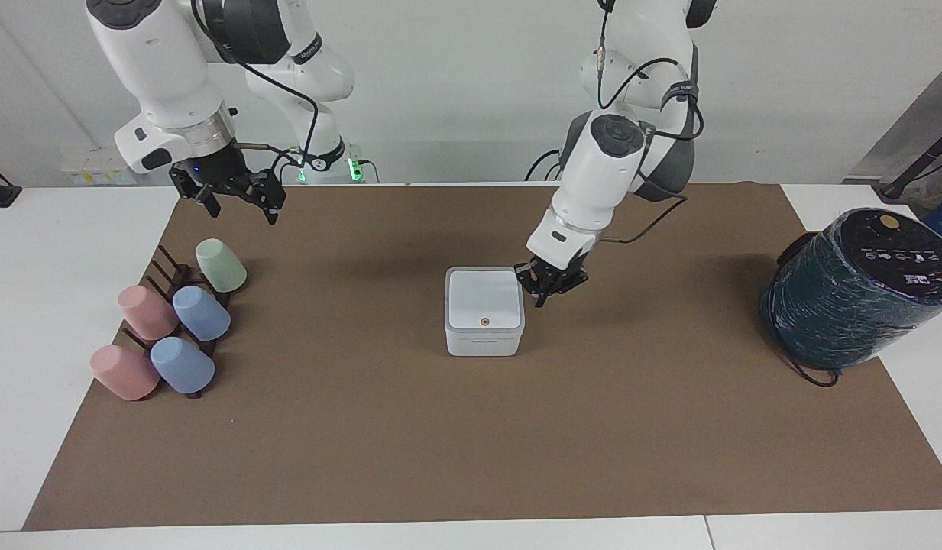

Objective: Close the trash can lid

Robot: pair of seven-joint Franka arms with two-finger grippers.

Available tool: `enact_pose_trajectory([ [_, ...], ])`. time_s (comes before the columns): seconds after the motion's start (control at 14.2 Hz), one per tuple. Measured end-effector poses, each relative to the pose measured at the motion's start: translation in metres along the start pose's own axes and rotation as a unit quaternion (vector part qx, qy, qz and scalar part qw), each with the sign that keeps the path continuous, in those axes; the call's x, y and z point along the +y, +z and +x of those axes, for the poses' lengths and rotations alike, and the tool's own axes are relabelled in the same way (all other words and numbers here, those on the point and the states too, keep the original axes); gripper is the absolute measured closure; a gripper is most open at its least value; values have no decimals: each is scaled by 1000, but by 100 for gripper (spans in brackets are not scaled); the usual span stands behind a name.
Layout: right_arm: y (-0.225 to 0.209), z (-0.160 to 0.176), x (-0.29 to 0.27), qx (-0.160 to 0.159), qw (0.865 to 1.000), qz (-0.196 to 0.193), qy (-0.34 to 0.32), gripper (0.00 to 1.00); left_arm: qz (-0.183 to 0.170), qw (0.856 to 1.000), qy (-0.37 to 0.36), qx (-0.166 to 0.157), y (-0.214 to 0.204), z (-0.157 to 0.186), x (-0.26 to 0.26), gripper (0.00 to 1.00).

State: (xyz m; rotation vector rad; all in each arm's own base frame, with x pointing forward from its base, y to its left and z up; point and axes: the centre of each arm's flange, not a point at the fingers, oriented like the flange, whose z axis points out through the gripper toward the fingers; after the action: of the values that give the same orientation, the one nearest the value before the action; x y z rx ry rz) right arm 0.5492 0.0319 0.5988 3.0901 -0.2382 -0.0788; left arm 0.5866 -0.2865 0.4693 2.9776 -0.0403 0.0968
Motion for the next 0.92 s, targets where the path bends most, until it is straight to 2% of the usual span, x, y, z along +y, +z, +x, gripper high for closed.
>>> enact_pose_trajectory([
  [0.14,0,0,0,0,1000,0,0,0,11,999,32,-15,-11,10,-39,99],
  [0.42,0,0,0,0,1000,0,0,0,65,993,96,-38,-42,19,-100,99],
  [0.85,0,0,0,0,1000,0,0,0,71,990,115,-40,-111,12,-156,98],
  [0.92,0,0,0,0,1000,0,0,0,71,990,114,-38,-123,7,-161,95],
])
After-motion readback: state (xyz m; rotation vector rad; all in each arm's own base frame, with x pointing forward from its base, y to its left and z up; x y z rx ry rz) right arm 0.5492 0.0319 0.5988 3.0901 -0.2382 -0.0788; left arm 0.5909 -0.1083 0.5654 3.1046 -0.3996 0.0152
